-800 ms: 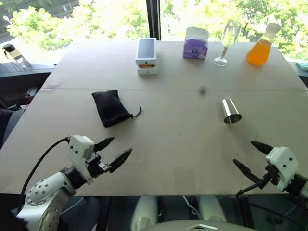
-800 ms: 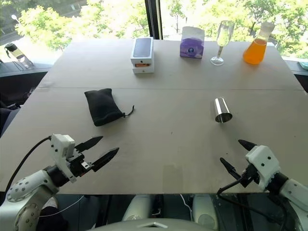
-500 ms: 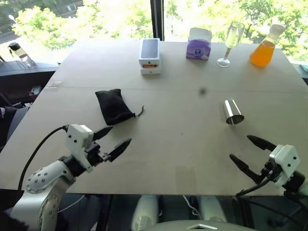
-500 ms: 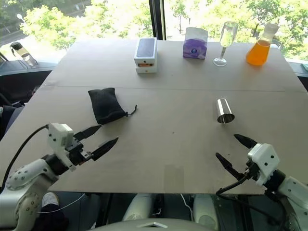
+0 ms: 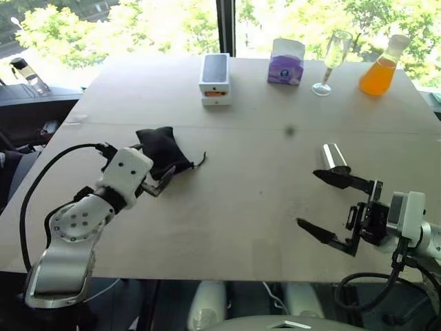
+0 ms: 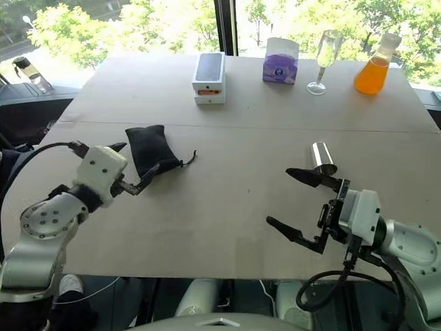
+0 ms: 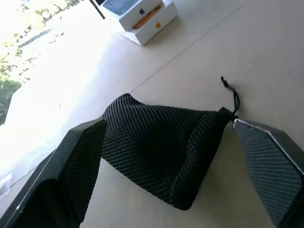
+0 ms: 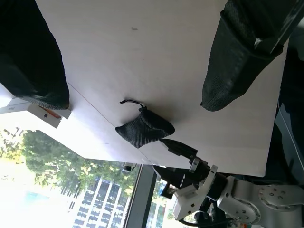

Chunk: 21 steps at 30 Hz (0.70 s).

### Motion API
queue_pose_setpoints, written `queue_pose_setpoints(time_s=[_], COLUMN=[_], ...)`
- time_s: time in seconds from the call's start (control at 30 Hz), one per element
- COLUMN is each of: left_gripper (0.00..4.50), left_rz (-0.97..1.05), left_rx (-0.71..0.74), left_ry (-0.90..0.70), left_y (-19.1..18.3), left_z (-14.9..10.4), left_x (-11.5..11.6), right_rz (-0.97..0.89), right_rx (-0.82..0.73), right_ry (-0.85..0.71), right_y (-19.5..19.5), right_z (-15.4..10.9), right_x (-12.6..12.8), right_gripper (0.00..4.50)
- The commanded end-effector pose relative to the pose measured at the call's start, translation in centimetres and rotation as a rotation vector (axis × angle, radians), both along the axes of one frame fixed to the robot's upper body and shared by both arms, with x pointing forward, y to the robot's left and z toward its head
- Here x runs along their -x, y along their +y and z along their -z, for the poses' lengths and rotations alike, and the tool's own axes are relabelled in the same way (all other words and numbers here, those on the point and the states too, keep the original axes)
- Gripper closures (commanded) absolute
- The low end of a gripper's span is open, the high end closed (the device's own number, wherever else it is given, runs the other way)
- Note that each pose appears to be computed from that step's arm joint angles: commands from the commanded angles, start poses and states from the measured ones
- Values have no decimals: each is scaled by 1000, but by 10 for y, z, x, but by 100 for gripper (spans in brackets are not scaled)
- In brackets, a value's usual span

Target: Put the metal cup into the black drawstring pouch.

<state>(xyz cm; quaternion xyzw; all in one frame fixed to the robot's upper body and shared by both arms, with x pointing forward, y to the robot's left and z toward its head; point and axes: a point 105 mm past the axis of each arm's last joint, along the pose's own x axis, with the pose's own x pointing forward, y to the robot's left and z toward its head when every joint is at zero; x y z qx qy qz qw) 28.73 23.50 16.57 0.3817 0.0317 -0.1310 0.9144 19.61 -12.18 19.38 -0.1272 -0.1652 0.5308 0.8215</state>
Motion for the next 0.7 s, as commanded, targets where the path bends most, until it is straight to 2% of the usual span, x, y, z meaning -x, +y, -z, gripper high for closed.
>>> queue_pose_setpoints(time_s=[0.03, 0.1, 0.27, 0.53, 0.7], left_gripper=[5, 5, 5, 5, 5], left_rz=[-119, -124, -102, -128, -123], left_rx=[-238, -311, -357, -380, -385], left_ry=[-60, -84, -81, -55, -51], left_y=[9, 6, -4, 1, -1], left_z=[2, 4, 12, 30, 32], left_x=[-4, -7, -13, -24, -25], right_rz=[-8, 16, 28, 41, 55], right_rx=[-40, -52, -56, -65, -61], right_ry=[-27, -27, 7, 19, 17], right_y=[6, 5, 6, 6, 4], right_z=[-12, -12, -6, -2, 0], right_x=[3, -1, 2, 4, 4], right_gripper=[0, 0, 0, 0, 0])
